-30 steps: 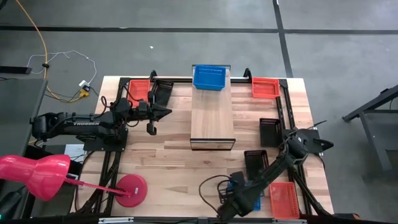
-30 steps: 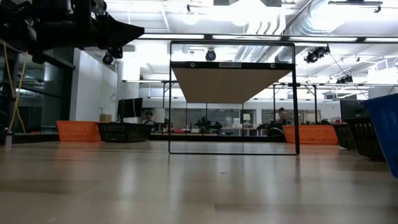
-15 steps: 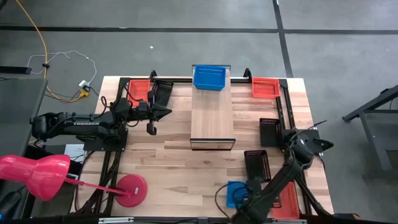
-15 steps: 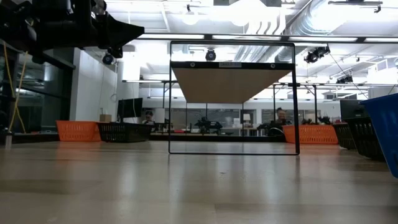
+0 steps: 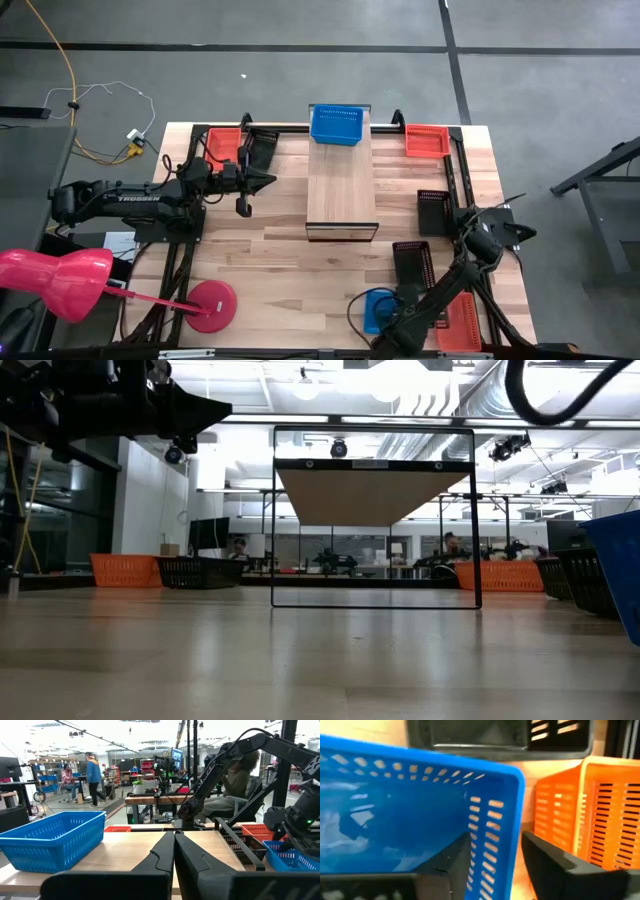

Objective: Stack baskets on shelf by color
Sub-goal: Stack the blue bin on top of the blue bins on the shelf, then put the top right orange bin on the shelf

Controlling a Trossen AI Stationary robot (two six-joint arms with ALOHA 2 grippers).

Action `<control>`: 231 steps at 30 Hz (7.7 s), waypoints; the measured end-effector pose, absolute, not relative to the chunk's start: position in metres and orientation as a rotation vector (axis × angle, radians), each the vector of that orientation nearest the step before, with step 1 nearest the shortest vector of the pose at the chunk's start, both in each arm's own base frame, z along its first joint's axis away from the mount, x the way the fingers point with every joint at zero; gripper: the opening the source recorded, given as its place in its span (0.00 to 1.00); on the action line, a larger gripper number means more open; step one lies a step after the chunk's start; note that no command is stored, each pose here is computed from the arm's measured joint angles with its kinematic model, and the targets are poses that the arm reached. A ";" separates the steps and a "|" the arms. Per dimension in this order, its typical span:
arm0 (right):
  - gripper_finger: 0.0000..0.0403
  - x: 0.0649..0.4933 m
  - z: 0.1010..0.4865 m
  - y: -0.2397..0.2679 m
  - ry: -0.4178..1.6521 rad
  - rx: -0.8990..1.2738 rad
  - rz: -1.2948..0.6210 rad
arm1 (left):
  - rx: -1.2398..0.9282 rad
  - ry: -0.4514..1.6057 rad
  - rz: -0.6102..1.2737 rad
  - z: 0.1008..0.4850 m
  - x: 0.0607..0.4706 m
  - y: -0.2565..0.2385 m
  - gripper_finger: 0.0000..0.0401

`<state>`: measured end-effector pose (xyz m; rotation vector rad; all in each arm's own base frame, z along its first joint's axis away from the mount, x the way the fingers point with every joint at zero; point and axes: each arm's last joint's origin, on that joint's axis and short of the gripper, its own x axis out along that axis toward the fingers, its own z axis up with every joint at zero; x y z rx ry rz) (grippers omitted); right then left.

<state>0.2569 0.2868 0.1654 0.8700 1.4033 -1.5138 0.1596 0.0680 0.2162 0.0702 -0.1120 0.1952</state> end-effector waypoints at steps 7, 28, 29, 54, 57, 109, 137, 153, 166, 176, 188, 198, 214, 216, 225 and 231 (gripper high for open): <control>0.21 0.254 0.158 0.284 1.406 0.846 -1.530 | 0.070 -0.111 0.195 0.216 0.160 0.068 0.00; 0.00 0.312 0.339 0.274 0.940 0.694 -0.639 | 0.071 -0.113 0.196 0.216 0.160 0.068 0.00; 0.00 0.315 0.345 0.261 0.902 0.648 -0.635 | 0.071 -0.112 0.196 0.216 0.160 0.068 0.00; 0.00 0.328 0.416 -0.145 0.491 0.667 -1.164 | 0.114 -0.102 0.199 0.216 0.159 0.068 0.00; 0.00 0.331 0.395 -0.170 0.529 0.740 -1.074 | 0.093 -0.095 0.191 0.215 0.160 0.068 0.00; 0.01 0.331 0.372 -0.162 0.584 0.814 -1.214 | 0.044 -0.082 0.300 0.213 0.159 0.071 0.00; 0.51 0.278 0.401 -0.105 1.037 0.266 -1.107 | 0.077 -0.054 0.329 0.211 0.159 0.072 0.00; 0.45 0.212 0.372 -0.043 0.890 0.241 -1.068 | -0.067 0.025 0.307 0.201 0.159 0.071 0.00; 0.45 0.152 0.297 -0.096 0.560 0.588 -1.459 | -0.137 0.015 0.309 0.201 0.159 0.071 0.00; 0.45 0.140 0.227 -0.149 0.499 0.724 -1.786 | -0.124 0.014 0.310 0.201 0.159 0.072 0.00; 0.45 0.122 0.167 -0.185 0.521 0.782 -1.968 | -0.092 -0.016 0.318 0.205 0.159 0.072 0.00; 0.39 0.128 0.145 -0.196 0.669 0.614 -2.058 | -0.087 -0.033 0.318 0.206 0.159 0.072 0.00; 0.33 0.128 0.142 -0.194 0.755 0.597 -2.039 | -0.107 -0.034 0.298 0.206 0.159 0.071 0.00; 0.33 0.129 0.141 -0.193 0.781 0.605 -2.010 | -0.107 -0.034 0.298 0.206 0.159 0.071 0.00; 0.33 0.132 0.140 -0.191 0.818 0.662 -1.935 | -0.088 -0.032 0.298 0.206 0.159 0.071 0.00; 0.33 0.140 0.140 -0.188 0.835 0.682 -1.849 | -0.087 -0.033 0.298 0.206 0.159 0.071 0.00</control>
